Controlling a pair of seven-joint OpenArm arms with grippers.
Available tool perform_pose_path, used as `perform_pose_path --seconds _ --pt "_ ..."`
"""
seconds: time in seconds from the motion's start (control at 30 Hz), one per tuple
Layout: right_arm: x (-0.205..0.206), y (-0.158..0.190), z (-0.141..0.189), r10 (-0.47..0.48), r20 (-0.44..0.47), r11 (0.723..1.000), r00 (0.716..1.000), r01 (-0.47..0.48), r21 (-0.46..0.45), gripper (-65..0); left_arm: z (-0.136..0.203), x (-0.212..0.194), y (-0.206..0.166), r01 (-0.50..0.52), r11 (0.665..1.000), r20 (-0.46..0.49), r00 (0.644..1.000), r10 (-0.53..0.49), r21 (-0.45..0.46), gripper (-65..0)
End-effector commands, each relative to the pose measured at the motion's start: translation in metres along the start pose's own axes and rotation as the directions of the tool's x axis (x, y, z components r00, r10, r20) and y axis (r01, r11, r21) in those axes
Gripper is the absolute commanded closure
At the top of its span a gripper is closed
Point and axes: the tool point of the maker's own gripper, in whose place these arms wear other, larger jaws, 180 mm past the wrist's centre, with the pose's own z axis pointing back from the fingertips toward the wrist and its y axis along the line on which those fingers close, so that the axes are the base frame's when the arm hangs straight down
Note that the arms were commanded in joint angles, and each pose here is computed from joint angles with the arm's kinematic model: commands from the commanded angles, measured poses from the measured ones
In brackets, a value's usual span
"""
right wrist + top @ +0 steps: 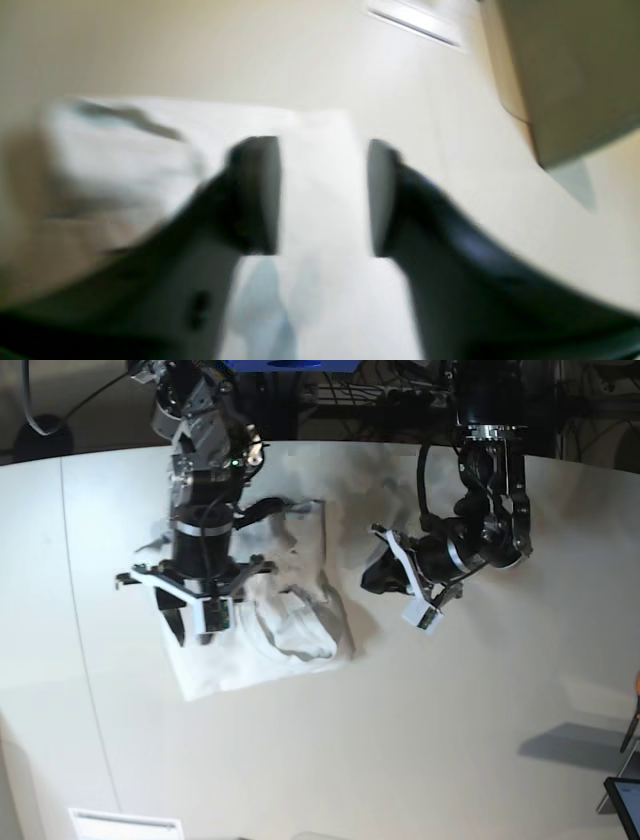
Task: Fold the T-shirt properly
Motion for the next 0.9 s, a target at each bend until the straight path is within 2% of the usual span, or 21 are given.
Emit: perform_pose_path --seconds 0.0,0.03,0.13,0.27,0.4,0.5,0.6,0.7,0.8,0.87 --pt "0.013 -0.013 -0.002 -0.004 0.053 0.999 0.999 0.006 -0.040 -3.9 0.008 0.029 -0.012 0.055 0.998 0.092 0.994 -0.053 -0.018 0.0" --pt "0.009 -0.020 -0.003 0.006 0.047 0.998 0.999 -0.003 -0.058 0.0 0.013 0.036 -0.016 0.080 0.997 0.115 0.990 -0.078 -0.014 0.0" --pt "-0.005 -0.036 -0.005 0.006 0.008 0.995 1.000 -0.005 -0.099 -2.2 0.025 0.067 -0.033 0.152 0.988 0.201 0.968 -0.149 -0.002 0.0" --pt "-0.019 -0.047 -0.009 -0.020 -0.014 0.996 1.000 0.018 -0.086 -0.3 0.019 0.107 -0.051 0.151 0.988 0.320 0.938 -0.135 -0.026 0.0" --pt "-0.039 -0.057 -0.009 -0.042 -0.053 0.996 0.998 0.038 -0.076 -0.3 -0.019 0.126 -0.083 0.160 0.974 0.343 0.934 -0.096 -0.163 0.0" --pt "-0.048 -0.069 -0.010 -0.071 -0.079 0.993 0.994 0.063 -0.098 -0.3 -0.048 0.132 -0.124 0.200 0.935 0.357 0.930 -0.087 -0.293 0.0" --pt "-0.058 -0.081 -0.009 -0.082 -0.098 0.989 0.992 0.069 -0.129 -0.3 -0.071 0.119 -0.146 0.177 0.909 0.338 0.940 -0.043 -0.377 0.0" --pt "-0.065 -0.091 -0.005 -0.071 -0.091 0.987 0.993 0.057 -0.151 -0.3 -0.092 0.091 -0.140 0.092 0.911 0.251 0.968 0.013 -0.402 0.0" --pt "-0.064 -0.092 -0.001 -0.057 -0.059 0.987 0.997 0.048 -0.152 -0.3 -0.105 0.066 -0.129 0.055 0.924 0.172 0.985 0.012 -0.379 0.0" --pt "-0.065 -0.088 0.002 -0.048 -0.048 0.990 0.998 0.041 -0.139 -0.3 -0.112 0.049 -0.112 0.049 0.950 0.115 0.993 -0.014 -0.308 0.0"
